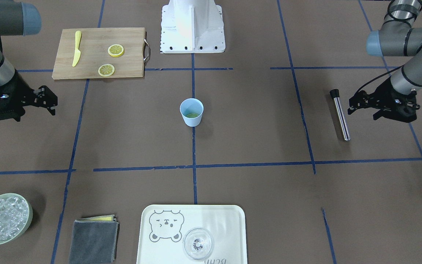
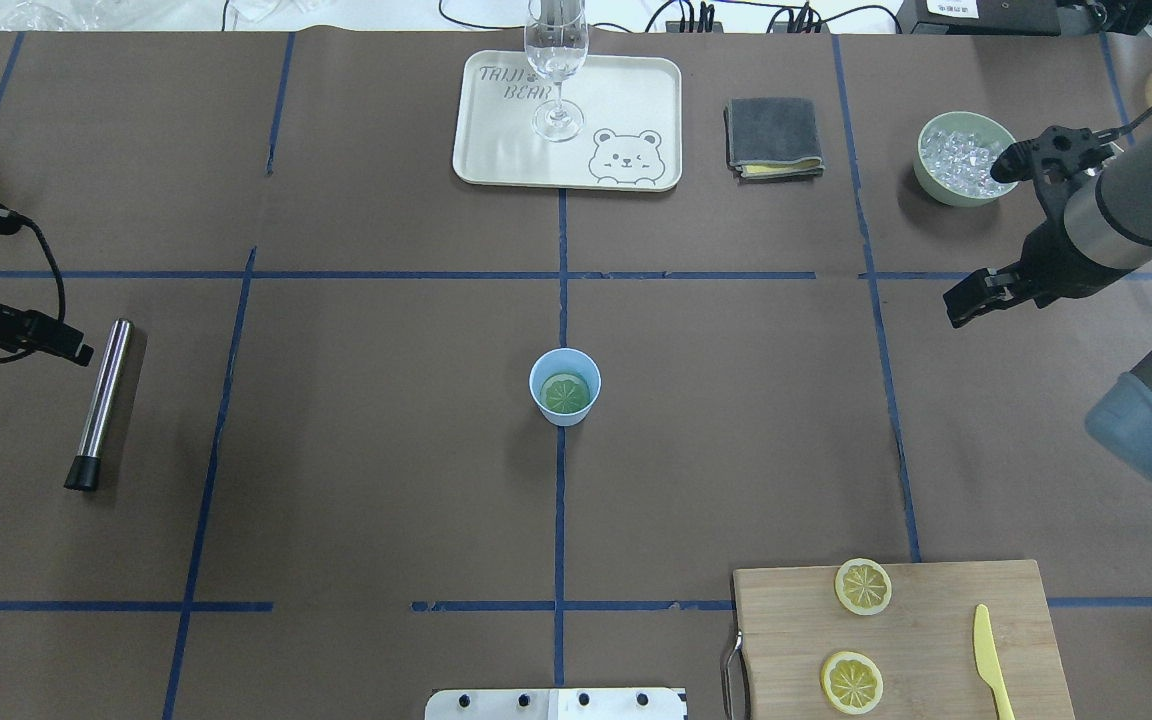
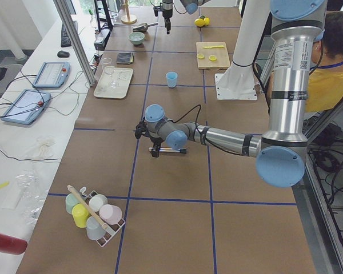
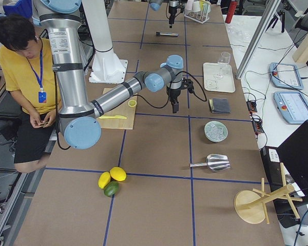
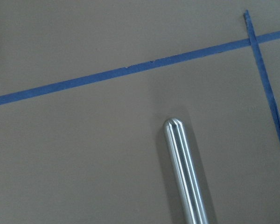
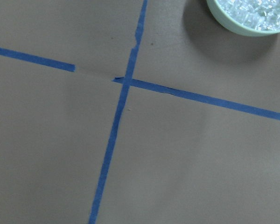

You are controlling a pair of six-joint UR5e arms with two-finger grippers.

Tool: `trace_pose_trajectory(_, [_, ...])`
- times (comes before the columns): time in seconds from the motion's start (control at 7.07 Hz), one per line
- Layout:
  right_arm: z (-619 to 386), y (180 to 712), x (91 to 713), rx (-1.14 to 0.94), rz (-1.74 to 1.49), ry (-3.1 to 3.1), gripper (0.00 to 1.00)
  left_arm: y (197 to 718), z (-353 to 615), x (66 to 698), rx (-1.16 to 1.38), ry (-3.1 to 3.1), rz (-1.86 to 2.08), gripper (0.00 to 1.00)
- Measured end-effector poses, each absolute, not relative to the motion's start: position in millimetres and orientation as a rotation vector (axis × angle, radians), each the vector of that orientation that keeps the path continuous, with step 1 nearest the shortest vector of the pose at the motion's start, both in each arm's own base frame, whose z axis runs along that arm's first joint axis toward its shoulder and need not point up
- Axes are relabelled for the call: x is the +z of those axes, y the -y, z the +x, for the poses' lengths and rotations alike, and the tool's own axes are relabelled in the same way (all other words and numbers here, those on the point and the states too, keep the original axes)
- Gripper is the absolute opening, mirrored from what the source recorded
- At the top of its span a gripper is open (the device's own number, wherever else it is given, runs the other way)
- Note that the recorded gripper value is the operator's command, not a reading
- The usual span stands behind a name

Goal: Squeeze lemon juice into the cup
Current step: 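Grasp the steel muddler upright with the left gripper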

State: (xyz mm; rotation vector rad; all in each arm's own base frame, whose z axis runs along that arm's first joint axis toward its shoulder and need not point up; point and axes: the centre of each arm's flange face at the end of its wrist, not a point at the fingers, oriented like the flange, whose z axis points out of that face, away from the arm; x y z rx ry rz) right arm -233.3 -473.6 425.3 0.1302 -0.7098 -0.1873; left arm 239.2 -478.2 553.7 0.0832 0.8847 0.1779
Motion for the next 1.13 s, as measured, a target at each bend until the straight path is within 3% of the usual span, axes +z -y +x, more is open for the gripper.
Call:
trace_pose_trajectory(0.42, [-223,466,445,-0.203,0.118,0.714,0.99,477,276,572,0.157,-0.831,0.03,0.71])
trace_pose_trajectory(0.57, [-222,464,446,-0.204,0.113,0.72,0.99,479,282,569,0.151,-0.822,0.019,0.55])
trace_pose_trajectory(0.71, [-220,463,447,-0.204,0.11,0.724,0.99,482,288,564,0.142,-0.815,0.006,0.17])
trace_pose_trajectory(0.85, [-219,463,447,-0.202,0.109,0.728,0.99,483,292,562,0.138,-0.81,-0.003,0.0])
trace_pose_trajectory(1.13, [-217,463,446,-0.2,0.109,0.733,0.99,482,294,562,0.133,-0.787,0.011,0.0])
